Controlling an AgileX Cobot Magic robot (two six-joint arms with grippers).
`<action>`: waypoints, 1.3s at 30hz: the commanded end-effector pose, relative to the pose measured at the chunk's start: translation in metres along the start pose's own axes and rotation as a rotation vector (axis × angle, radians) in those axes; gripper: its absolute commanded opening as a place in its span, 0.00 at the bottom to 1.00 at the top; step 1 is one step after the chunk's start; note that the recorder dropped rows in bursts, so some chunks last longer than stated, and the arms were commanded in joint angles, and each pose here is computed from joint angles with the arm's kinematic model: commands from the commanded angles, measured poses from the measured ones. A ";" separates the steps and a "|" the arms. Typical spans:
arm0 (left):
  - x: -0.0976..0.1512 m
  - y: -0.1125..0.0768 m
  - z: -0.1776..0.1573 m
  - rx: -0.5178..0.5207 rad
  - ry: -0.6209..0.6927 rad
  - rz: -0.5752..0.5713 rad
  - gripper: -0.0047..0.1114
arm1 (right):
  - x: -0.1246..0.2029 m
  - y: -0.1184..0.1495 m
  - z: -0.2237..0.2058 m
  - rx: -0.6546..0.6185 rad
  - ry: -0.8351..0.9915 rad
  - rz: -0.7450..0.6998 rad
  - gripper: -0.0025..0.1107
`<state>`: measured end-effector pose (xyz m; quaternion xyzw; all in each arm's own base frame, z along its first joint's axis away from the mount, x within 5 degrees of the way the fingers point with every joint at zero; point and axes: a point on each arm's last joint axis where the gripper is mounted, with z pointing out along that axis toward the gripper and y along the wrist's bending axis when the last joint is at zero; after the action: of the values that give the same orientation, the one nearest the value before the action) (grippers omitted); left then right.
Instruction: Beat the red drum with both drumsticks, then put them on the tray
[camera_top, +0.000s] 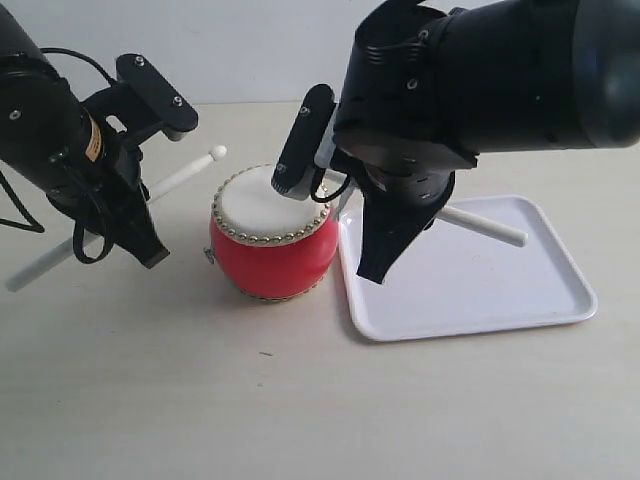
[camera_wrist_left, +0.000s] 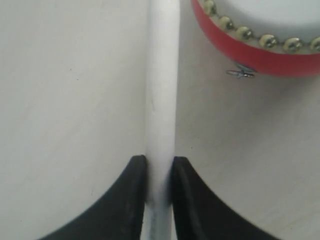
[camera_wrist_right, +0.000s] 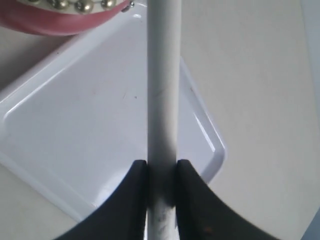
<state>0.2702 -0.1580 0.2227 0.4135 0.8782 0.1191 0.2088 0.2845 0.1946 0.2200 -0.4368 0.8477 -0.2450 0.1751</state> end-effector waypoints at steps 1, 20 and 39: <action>-0.004 0.005 -0.008 -0.015 0.002 -0.018 0.04 | -0.003 0.001 -0.002 -0.021 -0.018 -0.030 0.02; -0.010 -0.015 -0.021 0.001 0.058 0.162 0.04 | 0.003 0.004 0.005 -0.026 0.079 -0.100 0.02; -0.002 0.001 -0.035 -0.193 0.133 0.103 0.04 | -0.010 0.010 0.004 -0.087 -0.069 -0.008 0.02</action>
<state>0.2601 -0.1646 0.2289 0.4447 0.8527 0.2402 0.1319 0.2816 0.2018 0.2324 -0.4479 0.8462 -0.1913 0.2162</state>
